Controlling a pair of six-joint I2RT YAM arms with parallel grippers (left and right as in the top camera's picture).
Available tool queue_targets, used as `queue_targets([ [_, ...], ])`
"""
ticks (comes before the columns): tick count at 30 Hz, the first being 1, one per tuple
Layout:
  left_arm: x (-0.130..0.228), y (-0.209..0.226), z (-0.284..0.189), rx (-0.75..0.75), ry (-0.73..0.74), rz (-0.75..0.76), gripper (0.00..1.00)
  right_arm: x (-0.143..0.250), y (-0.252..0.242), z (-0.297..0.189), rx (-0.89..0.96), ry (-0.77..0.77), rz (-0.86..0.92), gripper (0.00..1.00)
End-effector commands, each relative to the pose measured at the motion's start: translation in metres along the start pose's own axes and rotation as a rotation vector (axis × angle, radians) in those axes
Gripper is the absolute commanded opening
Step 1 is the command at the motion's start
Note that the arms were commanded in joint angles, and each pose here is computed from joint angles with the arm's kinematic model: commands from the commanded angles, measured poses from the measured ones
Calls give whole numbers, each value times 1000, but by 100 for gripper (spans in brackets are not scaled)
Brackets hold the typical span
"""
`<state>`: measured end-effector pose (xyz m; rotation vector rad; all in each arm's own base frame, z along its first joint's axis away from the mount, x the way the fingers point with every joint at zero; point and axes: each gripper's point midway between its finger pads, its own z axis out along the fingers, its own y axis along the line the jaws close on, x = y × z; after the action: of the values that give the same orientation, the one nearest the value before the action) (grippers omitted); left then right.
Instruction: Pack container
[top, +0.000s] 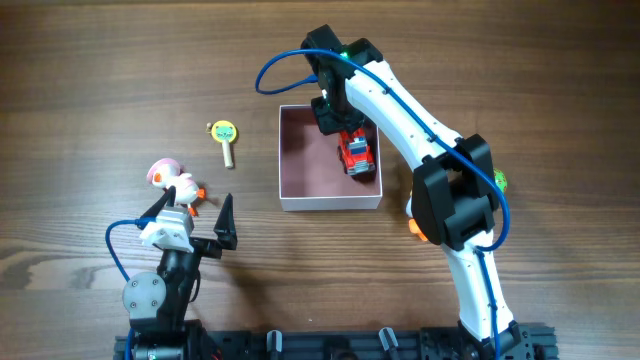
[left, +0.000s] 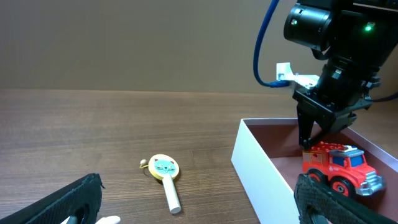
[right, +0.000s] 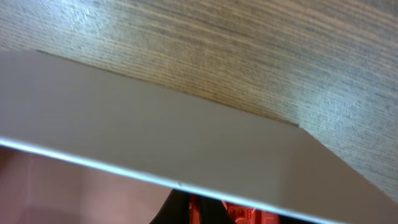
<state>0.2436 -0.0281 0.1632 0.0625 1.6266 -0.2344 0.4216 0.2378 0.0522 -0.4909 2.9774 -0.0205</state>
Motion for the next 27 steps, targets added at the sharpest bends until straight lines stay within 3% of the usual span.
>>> queue_targets([
  [1, 1, 0, 0, 1, 1, -6, 100, -5, -5, -7, 29, -14, 10, 7],
  [15, 1, 0, 0, 1, 1, -6, 100, -2, -9, -62, 17, -75, 42, 8],
  [27, 1, 0, 0, 1, 1, -6, 100, -8, -19, -58, 64, -97, 75, 11],
])
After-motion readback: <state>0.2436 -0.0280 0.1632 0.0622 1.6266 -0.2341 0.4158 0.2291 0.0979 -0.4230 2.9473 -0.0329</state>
